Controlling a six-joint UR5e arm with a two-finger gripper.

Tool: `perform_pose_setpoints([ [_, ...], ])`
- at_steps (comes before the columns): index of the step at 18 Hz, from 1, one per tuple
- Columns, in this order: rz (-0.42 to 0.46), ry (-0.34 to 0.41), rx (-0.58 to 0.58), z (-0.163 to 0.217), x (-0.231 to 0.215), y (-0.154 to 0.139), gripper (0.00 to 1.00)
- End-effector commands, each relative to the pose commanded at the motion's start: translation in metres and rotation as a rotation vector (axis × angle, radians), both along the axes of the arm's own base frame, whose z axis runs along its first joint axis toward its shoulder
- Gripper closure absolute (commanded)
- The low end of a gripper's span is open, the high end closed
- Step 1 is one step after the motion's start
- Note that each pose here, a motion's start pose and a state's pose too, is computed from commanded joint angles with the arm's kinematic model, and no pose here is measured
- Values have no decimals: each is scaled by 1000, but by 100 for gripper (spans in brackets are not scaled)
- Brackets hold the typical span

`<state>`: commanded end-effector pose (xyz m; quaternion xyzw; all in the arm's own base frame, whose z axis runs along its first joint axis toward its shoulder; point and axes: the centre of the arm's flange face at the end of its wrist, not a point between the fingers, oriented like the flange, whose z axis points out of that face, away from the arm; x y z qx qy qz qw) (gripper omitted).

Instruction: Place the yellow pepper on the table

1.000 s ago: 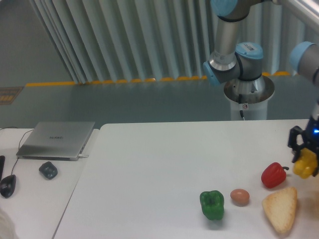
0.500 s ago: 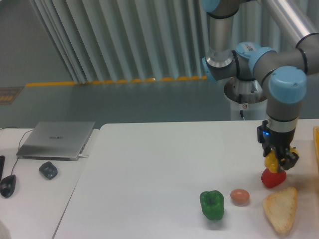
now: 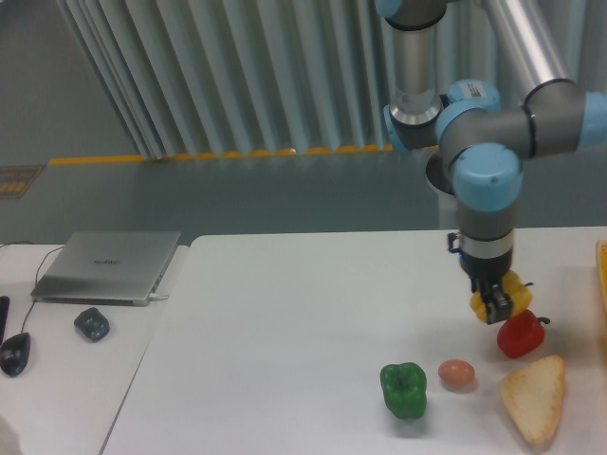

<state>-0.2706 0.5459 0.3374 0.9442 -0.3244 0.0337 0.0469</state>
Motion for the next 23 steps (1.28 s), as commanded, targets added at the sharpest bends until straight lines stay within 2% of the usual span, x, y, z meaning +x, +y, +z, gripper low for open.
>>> perform_pose_setpoints([
  [2,3,-4,-9,-7,12,7,57],
  [4,94,-5,-4,-15,22,17,55],
  [6,217,-13,85,-18,25,27,55],
  [9,282,-23,148,-26,37,41,55],
  [16,263,-27,119,-43,65,52,55],
  [17,259,-30,115,-45,68,52,52],
  [18,255,-27,117,-45,68,52,33],
  [19,251,-26,121,-44,67,53,0],
  [23,246,18,122,-35,60,54,0],
])
